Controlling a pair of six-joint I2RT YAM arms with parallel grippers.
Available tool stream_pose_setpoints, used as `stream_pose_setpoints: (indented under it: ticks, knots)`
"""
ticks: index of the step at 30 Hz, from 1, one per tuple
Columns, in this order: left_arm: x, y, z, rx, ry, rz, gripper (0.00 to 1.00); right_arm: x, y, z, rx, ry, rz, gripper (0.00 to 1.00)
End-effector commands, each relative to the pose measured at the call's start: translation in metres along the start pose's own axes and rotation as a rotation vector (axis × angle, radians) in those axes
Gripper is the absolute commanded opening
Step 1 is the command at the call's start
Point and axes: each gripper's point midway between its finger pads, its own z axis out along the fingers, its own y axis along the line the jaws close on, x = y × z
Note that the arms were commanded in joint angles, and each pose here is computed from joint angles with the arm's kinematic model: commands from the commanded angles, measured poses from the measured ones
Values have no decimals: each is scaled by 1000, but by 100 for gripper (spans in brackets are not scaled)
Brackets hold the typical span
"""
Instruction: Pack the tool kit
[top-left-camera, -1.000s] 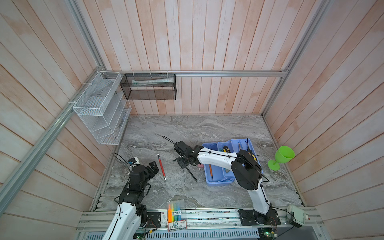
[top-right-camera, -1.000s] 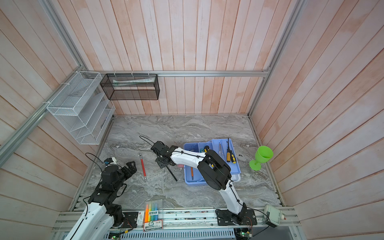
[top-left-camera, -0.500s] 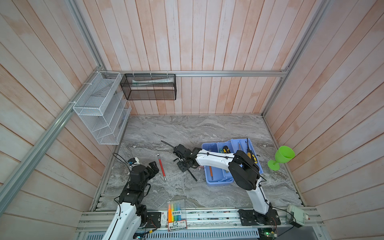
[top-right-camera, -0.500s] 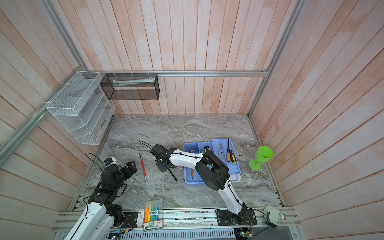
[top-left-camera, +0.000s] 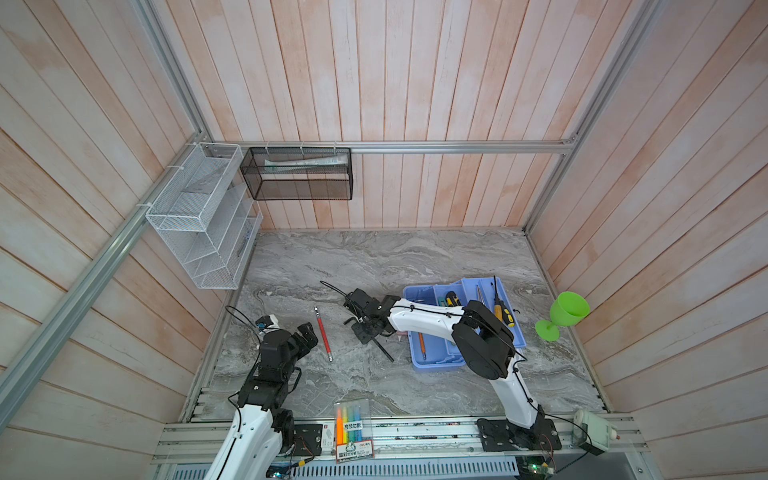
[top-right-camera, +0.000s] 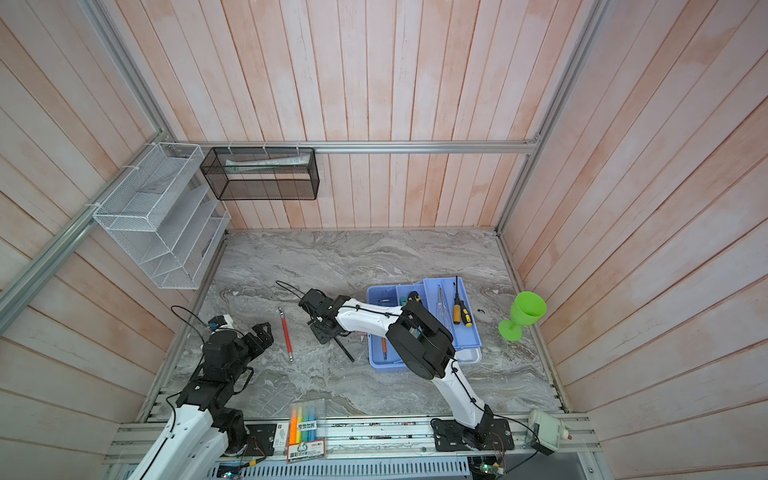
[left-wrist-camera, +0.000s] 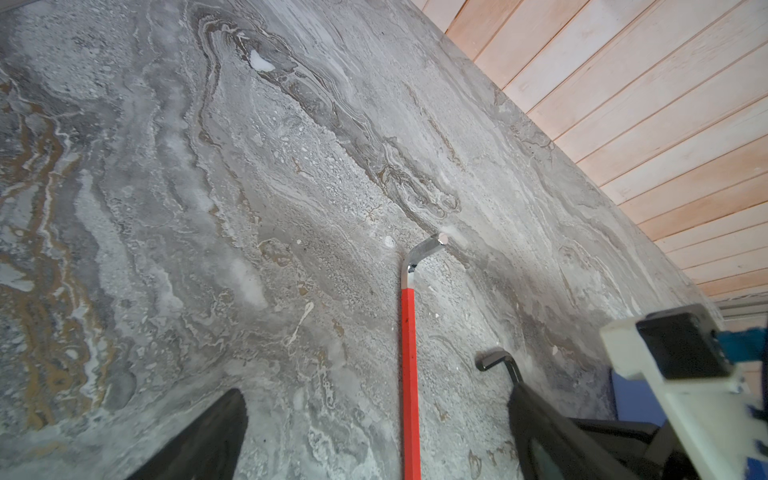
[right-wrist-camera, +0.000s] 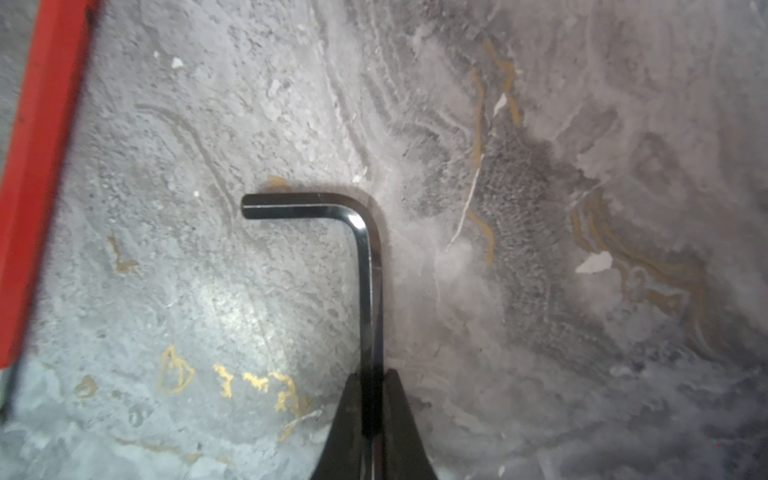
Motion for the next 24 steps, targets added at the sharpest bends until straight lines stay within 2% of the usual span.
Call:
stream_pose_setpoints:
  ticks: [1,3,14,24]
  knots:
    - [2,-1,0,12,1,9,100,30,-7,20,46,108,2,3]
    - [3,-1,0,11,3,9,100,27,-7,18,48,100,7,0]
    - [2,-1,0,12,2,9,100,0,3,-16,-16,14,23,0]
    - [2,-1,0,13,1,9,100,-6,-10,-42,-10,-26,70,0]
